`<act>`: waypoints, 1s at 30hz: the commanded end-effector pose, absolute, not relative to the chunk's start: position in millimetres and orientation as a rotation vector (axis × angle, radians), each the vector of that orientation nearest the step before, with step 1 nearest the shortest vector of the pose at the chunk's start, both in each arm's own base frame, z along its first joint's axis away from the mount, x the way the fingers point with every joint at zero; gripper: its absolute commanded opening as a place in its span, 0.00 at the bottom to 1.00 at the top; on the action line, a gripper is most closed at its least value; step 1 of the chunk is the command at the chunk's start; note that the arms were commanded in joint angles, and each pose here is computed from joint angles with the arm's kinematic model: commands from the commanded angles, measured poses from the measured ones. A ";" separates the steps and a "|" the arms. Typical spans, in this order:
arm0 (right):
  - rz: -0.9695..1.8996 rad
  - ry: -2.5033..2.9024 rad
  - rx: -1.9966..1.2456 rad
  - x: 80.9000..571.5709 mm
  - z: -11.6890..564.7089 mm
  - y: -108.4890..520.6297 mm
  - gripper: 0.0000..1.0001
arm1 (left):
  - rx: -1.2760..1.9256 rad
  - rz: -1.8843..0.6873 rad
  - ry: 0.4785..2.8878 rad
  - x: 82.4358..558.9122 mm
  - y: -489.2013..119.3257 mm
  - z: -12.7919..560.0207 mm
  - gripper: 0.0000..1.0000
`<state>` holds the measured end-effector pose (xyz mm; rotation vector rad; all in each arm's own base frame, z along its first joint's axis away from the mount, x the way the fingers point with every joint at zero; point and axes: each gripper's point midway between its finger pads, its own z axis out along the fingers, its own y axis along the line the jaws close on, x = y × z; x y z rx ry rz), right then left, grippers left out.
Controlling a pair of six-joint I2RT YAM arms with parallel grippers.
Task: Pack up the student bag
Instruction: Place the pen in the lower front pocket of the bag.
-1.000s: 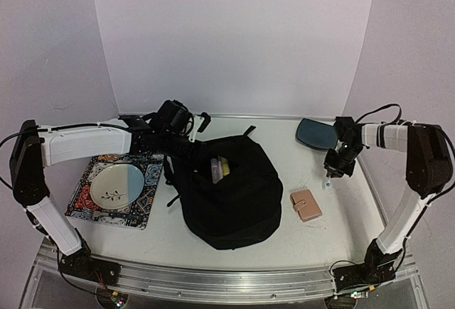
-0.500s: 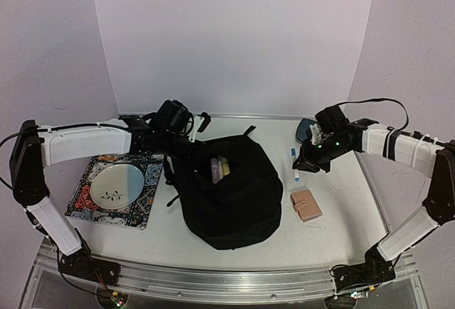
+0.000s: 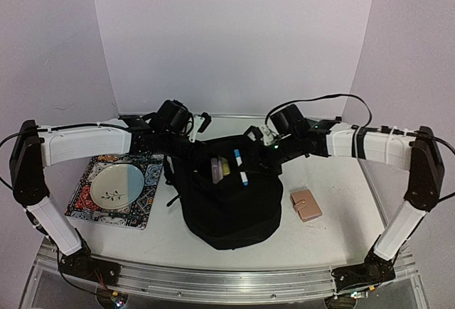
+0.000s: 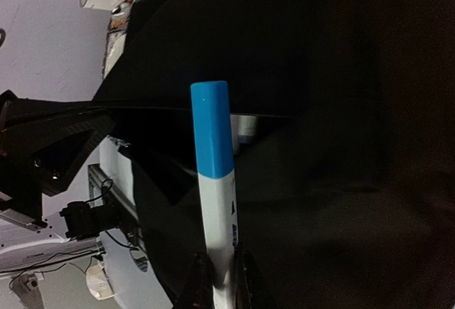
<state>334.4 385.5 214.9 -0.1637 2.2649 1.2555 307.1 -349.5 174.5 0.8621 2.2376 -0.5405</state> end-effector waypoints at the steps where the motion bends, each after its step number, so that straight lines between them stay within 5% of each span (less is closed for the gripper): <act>1: 1.451 2.247 -0.223 321.4 221.9 435.7 0.00 | 0.874 -0.612 2.154 304.5 -359.3 200.2 0.00; 20: 1.485 2.256 -0.086 353.2 200.0 470.0 0.01 | 0.883 -0.631 2.136 299.7 -362.3 206.2 0.00; 30: 1.456 2.259 -0.014 341.8 188.1 464.7 0.34 | 0.882 -0.648 2.158 298.2 -365.1 199.9 0.00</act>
